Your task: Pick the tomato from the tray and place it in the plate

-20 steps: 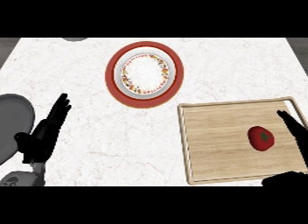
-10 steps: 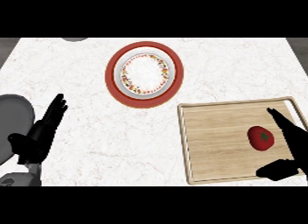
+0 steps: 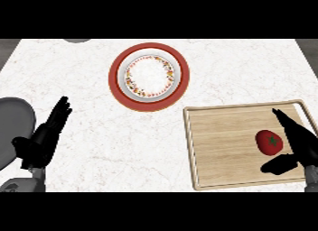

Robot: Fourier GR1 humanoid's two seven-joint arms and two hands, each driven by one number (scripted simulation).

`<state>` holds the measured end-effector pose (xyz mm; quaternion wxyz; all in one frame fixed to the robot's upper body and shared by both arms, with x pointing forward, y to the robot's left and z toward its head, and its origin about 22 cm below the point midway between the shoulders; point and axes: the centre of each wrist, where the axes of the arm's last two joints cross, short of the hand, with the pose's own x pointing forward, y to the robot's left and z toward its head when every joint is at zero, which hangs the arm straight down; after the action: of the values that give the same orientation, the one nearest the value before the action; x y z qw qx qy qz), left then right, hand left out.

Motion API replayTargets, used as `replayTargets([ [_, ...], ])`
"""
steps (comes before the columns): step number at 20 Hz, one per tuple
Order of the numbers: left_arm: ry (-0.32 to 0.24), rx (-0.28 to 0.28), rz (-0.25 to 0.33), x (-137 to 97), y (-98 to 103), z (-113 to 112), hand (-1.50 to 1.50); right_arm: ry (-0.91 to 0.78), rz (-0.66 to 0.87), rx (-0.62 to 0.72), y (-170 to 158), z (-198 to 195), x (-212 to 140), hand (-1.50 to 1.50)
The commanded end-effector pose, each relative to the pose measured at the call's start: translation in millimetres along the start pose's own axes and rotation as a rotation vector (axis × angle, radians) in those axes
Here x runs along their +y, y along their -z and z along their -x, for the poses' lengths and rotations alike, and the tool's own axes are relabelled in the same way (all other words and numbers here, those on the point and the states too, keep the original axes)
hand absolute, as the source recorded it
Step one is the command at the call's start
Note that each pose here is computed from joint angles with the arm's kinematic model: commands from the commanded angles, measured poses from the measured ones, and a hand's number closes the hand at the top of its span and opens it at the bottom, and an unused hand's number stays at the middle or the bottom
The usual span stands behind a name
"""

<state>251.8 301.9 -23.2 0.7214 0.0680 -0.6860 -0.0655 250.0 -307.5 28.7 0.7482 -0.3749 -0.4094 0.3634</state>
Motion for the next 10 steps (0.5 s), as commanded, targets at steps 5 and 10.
replayTargets([
  [5, -0.005, 0.021, -0.005, 1, 4, 20, 0.00, -0.010, -0.080, -0.101, 19, 17, 26, 1.50],
  [10, -0.002, -0.003, 0.009, 15, -6, -1, 0.00, -0.024, -0.050, -0.142, 19, 11, 20, 1.50],
])
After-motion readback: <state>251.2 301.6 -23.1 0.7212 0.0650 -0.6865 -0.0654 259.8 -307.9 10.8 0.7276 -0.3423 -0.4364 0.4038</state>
